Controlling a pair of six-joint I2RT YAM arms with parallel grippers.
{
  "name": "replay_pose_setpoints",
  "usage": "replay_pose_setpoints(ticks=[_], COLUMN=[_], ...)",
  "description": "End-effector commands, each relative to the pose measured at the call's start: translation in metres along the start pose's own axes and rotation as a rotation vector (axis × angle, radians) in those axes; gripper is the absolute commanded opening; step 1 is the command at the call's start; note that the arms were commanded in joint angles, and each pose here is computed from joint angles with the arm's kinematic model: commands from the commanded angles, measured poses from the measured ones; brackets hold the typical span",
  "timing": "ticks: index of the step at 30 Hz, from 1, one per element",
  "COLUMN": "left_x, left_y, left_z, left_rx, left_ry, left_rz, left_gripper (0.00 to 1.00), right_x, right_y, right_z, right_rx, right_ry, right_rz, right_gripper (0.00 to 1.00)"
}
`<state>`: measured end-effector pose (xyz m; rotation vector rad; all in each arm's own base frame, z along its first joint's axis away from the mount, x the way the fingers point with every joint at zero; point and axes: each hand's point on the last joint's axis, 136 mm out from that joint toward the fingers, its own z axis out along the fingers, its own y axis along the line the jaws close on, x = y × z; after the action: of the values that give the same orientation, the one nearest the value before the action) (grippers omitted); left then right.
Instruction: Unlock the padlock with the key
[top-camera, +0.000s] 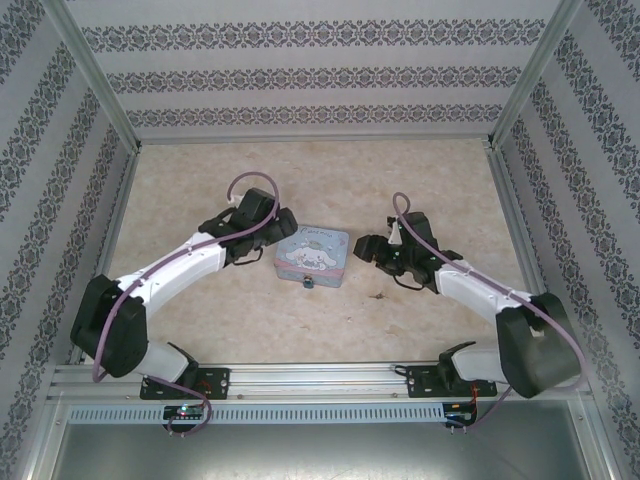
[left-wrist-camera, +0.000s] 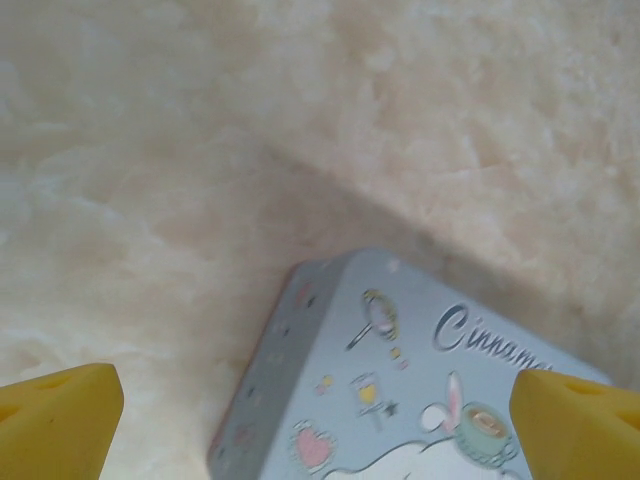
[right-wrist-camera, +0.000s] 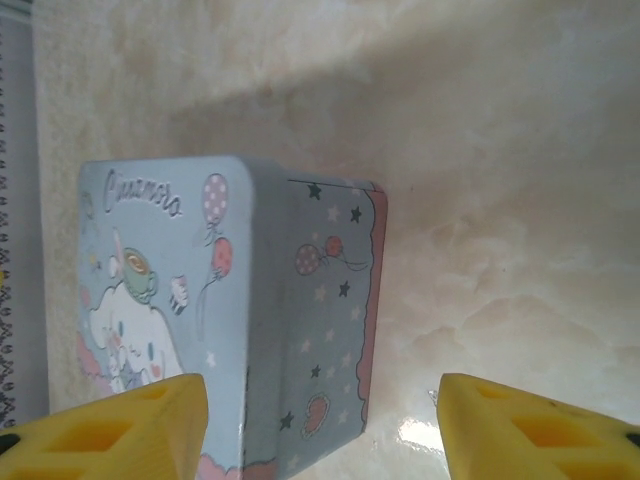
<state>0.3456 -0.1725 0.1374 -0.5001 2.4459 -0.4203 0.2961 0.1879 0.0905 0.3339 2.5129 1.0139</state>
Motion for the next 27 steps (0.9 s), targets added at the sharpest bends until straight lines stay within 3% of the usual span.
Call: replay_pose_setpoints(ticks=[1,10,18,27], left_x=[-0.002,0.026,0.043,0.053], left_y=[-0.018,-0.042,-0.039,-0.020], left_z=[-0.005,0.021,0.025,0.021], left_rx=[0.129,0.282,0.284,0.261], left_ry=[-0.022,0.066,0.083,0.053], left_rz=[0.047,0.095,0.074,0.010], left_gripper=[0.99,1.00,0.99,1.00], right_x=[-0.013,-0.025,-0.038,-0.047], right_y=[0.023,0.038,0.047,0.054], right_z=[0.008,0.029,0.043,0.056], right_rx=[-0.053,-0.075,-0.087,-0.101], right_ry=[-0.011,0.000,0.004,0.007], right_rz=[-0.006,0.020,0.040,0.068], right_gripper=[0.59,0.45,0.37,0.35])
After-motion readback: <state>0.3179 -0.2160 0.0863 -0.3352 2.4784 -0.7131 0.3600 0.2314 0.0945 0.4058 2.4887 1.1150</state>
